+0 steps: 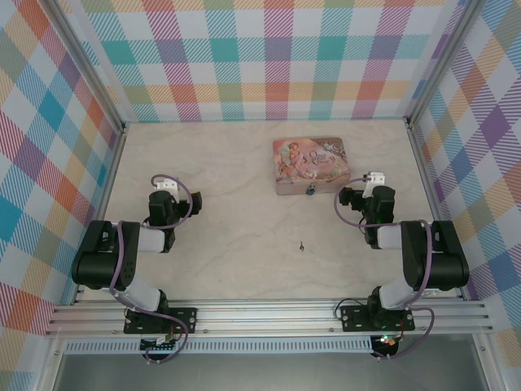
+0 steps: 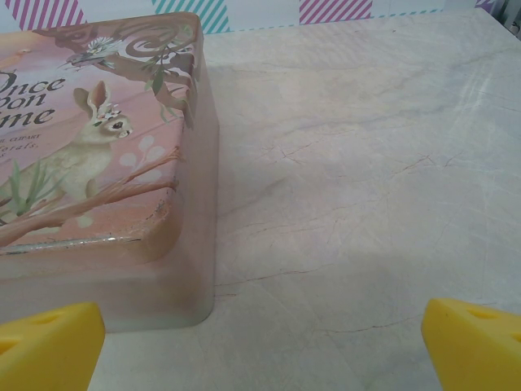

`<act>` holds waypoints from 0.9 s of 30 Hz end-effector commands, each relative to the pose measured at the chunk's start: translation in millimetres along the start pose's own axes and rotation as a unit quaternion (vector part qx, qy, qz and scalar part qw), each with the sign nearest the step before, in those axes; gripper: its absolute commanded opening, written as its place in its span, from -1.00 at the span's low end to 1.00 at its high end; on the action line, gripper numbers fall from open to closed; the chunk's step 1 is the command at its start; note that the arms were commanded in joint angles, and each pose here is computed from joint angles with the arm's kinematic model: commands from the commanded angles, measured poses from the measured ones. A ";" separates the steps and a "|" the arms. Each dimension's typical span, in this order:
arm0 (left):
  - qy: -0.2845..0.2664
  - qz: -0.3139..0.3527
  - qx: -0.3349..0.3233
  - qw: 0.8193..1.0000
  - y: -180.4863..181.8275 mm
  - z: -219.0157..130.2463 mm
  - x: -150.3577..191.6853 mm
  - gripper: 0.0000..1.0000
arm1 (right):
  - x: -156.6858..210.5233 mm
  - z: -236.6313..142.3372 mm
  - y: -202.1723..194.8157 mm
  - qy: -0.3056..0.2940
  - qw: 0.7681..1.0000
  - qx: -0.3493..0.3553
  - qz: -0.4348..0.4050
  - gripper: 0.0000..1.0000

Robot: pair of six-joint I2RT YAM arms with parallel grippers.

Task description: Unlock a padlock with a key

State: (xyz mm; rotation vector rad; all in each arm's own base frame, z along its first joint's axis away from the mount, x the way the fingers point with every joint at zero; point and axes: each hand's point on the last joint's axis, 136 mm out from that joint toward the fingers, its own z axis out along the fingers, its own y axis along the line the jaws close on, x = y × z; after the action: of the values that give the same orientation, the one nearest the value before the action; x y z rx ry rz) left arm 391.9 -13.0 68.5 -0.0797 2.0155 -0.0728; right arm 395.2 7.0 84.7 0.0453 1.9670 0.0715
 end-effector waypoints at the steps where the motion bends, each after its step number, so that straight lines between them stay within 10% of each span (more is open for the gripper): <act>1: -0.015 0.004 0.002 1.000 -1.8 1.7 -11.7 1.00 | -7.4 -2.1 0.7 -0.019 1.000 0.001 0.003 0.99; 10: -0.026 0.002 0.000 1.000 -3.8 -23.1 -44.5 1.00 | -21.0 -12.7 -0.6 -0.023 1.000 0.007 0.007 0.99; 17: -0.066 -0.129 0.031 0.989 -14.1 -71.7 -101.3 1.00 | -40.2 -50.6 8.9 0.012 0.998 -0.012 0.054 0.99; 27: 0.065 -0.235 0.194 0.950 -101.9 -89.9 -81.9 1.00 | -54.2 -87.1 50.1 0.095 0.969 -0.108 0.203 1.00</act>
State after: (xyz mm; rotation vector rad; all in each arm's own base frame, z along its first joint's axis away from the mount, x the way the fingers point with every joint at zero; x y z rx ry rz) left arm 363.0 -68.0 195.7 -0.3002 1.9361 -0.6061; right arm 351.5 25.7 187.1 0.2213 1.9825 0.3420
